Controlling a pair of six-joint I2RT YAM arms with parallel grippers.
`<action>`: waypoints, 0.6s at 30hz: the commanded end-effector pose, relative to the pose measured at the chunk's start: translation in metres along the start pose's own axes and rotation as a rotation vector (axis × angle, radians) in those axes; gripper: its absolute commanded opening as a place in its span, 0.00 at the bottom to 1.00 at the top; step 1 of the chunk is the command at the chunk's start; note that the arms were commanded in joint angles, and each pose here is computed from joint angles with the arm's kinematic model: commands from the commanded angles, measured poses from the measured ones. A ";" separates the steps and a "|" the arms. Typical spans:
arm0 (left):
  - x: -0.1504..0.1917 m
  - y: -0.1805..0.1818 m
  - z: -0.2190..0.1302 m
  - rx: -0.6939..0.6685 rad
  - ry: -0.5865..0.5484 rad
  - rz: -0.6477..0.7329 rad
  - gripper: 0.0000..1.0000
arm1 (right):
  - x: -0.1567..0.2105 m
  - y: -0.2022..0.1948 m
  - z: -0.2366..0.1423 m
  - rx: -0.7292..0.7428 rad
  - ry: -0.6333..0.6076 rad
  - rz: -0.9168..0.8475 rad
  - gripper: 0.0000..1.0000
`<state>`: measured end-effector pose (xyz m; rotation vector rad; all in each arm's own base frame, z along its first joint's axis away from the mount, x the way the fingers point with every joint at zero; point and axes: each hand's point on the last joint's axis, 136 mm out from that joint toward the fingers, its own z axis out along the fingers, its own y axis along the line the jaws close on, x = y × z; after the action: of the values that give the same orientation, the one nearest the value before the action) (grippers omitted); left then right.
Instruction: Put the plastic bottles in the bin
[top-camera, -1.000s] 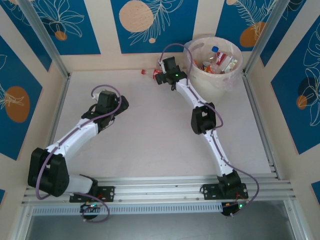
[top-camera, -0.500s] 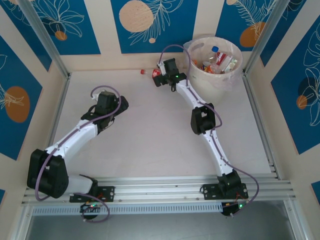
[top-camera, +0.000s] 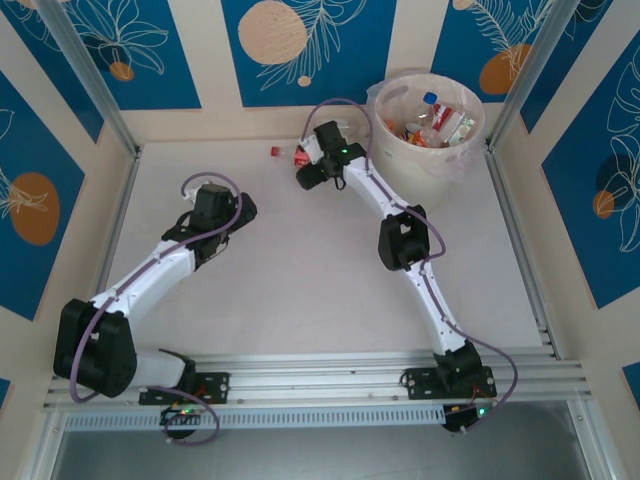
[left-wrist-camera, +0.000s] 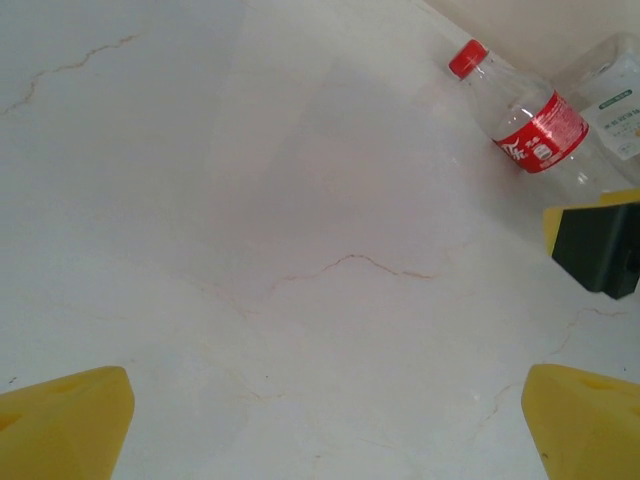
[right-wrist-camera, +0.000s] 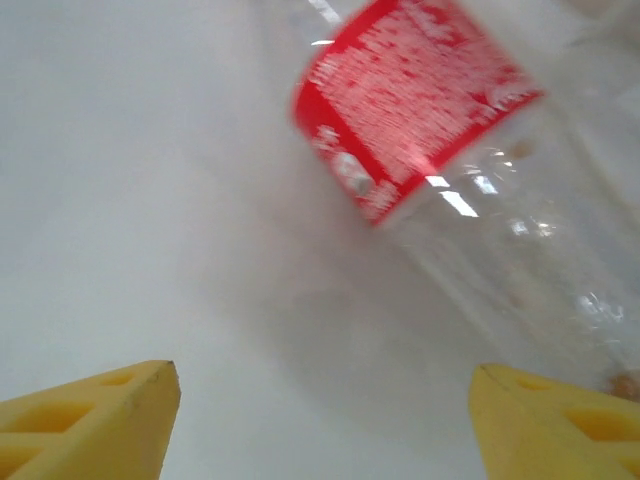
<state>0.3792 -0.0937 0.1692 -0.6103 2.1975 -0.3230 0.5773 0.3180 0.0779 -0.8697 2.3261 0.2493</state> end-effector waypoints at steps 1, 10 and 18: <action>-0.014 0.005 -0.007 -0.006 -0.056 -0.022 1.00 | -0.045 0.031 -0.060 -0.042 -0.095 -0.036 0.76; -0.011 0.002 -0.007 0.010 -0.043 -0.017 1.00 | -0.072 -0.016 -0.044 0.171 -0.207 -0.066 0.99; -0.012 0.005 -0.007 -0.002 -0.047 -0.010 1.00 | -0.052 -0.017 -0.019 0.031 -0.188 -0.040 0.99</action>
<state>0.3791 -0.0905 0.1750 -0.6159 2.1748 -0.3245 0.6150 0.3183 0.1400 -0.7967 2.1113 0.1756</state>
